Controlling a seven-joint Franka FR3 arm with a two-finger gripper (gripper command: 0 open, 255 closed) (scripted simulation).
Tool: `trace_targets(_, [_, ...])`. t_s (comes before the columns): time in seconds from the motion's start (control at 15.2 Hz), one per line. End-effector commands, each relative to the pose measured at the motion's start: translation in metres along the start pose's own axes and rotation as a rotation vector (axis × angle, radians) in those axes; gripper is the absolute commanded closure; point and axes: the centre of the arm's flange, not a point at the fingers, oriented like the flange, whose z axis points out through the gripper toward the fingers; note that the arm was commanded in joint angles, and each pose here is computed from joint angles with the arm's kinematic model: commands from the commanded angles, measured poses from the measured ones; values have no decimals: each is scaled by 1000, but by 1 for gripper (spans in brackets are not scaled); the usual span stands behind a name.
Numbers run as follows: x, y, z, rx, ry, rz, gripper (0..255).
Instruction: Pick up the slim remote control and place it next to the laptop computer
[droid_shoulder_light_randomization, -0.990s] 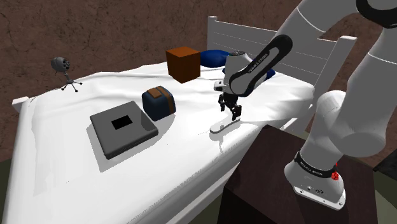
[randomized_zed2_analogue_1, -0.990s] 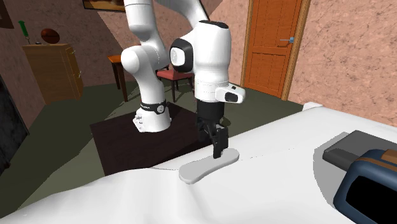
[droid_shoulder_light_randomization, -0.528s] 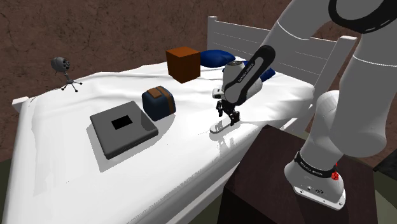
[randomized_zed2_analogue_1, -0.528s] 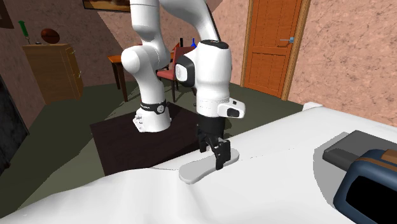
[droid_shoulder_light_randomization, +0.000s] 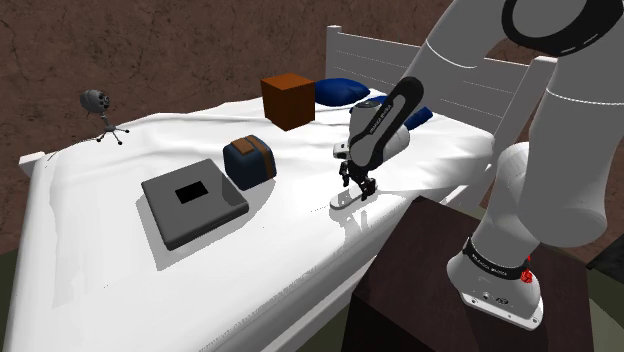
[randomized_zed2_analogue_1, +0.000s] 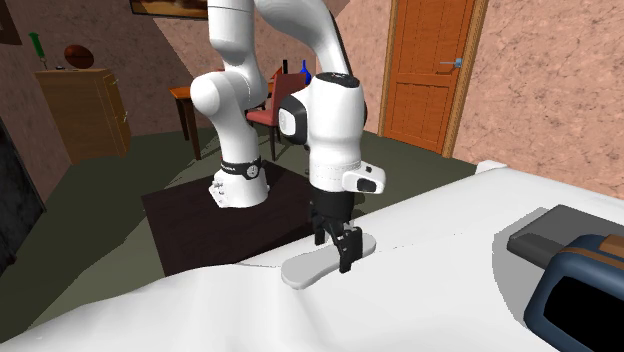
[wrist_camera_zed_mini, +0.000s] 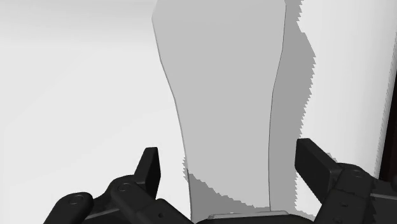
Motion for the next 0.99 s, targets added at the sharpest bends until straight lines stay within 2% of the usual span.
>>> trace_targets(0.0, [0,0,0,0,0,0,0])
trace_targets(0.07, [0,0,0,0,0,0,255])
trace_targets(0.66, [0,0,0,0,0,0,255])
trace_targets(0.92, [0,0,-21,0,0,0,255])
